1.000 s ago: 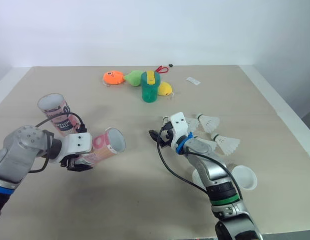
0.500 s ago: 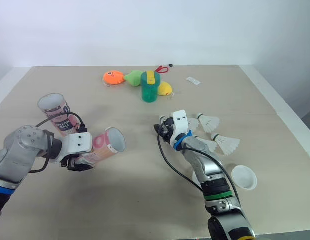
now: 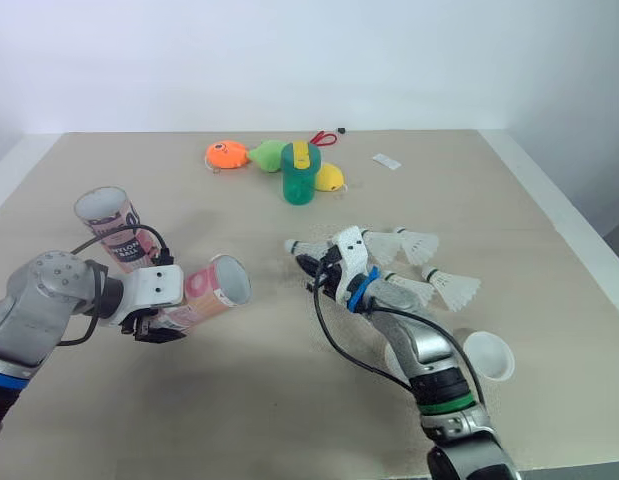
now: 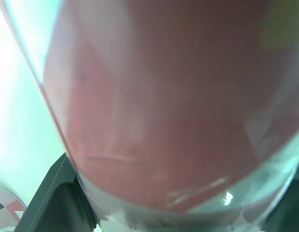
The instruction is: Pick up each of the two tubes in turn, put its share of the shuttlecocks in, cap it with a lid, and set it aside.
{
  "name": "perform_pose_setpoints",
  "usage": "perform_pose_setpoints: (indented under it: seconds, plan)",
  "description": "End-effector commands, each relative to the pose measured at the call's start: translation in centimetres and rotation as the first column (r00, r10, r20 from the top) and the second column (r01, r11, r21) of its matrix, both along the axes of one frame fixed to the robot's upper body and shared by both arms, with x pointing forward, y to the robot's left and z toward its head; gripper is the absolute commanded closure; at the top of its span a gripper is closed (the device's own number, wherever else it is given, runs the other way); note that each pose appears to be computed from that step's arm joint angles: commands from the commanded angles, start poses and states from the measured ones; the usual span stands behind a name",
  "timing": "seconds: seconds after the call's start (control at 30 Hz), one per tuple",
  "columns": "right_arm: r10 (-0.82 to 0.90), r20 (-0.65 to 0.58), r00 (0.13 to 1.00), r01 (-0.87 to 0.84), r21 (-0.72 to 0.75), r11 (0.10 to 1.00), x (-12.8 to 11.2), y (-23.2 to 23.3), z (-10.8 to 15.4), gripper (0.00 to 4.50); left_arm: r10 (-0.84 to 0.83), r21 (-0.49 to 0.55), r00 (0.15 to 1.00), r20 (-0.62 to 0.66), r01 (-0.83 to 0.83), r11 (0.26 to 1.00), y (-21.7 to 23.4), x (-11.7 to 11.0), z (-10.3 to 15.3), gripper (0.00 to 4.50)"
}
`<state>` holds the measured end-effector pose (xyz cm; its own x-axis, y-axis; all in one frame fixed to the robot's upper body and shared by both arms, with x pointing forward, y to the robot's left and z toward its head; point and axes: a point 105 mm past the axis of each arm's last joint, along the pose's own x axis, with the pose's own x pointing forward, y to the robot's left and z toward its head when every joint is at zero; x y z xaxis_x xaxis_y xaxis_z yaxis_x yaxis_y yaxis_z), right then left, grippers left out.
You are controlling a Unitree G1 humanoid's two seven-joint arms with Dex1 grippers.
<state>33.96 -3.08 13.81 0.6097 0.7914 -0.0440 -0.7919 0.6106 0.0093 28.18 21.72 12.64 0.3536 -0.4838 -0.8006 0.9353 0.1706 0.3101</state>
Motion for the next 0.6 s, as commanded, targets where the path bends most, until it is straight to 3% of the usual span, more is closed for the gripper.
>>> perform_pose_setpoints:
  seconds: [0.03, 0.2, 0.37, 0.6]
  plan:
    - [0.252, 0.159, 0.954, -0.261, 0.033, 0.965, -3.9, 1.8, 4.9, 4.46, -0.021, -0.015, 1.0, -0.021, 0.02, 1.0, -0.7, -0.3, -0.6, 1.22]
    - [0.456, 0.243, 0.856, -0.44, -0.123, 0.89, -6.7, 2.3, 6.7, 4.46, -0.016, -0.017, 1.0, -0.022, 0.016, 1.0, -0.7, -0.3, -0.6, 1.22]
    - [0.505, 0.268, 0.821, -0.413, -0.331, 0.848, -5.9, 3.1, 5.8, 4.46, -0.013, -0.019, 1.0, -0.021, 0.013, 1.0, -0.7, -0.2, -0.6, 1.22]
    - [0.562, 0.281, 0.778, -0.442, -0.39, 0.808, -6.0, 4.7, 5.9, 4.46, -0.017, -0.021, 1.0, -0.023, 0.017, 1.0, -0.8, -0.2, -0.6, 1.22]
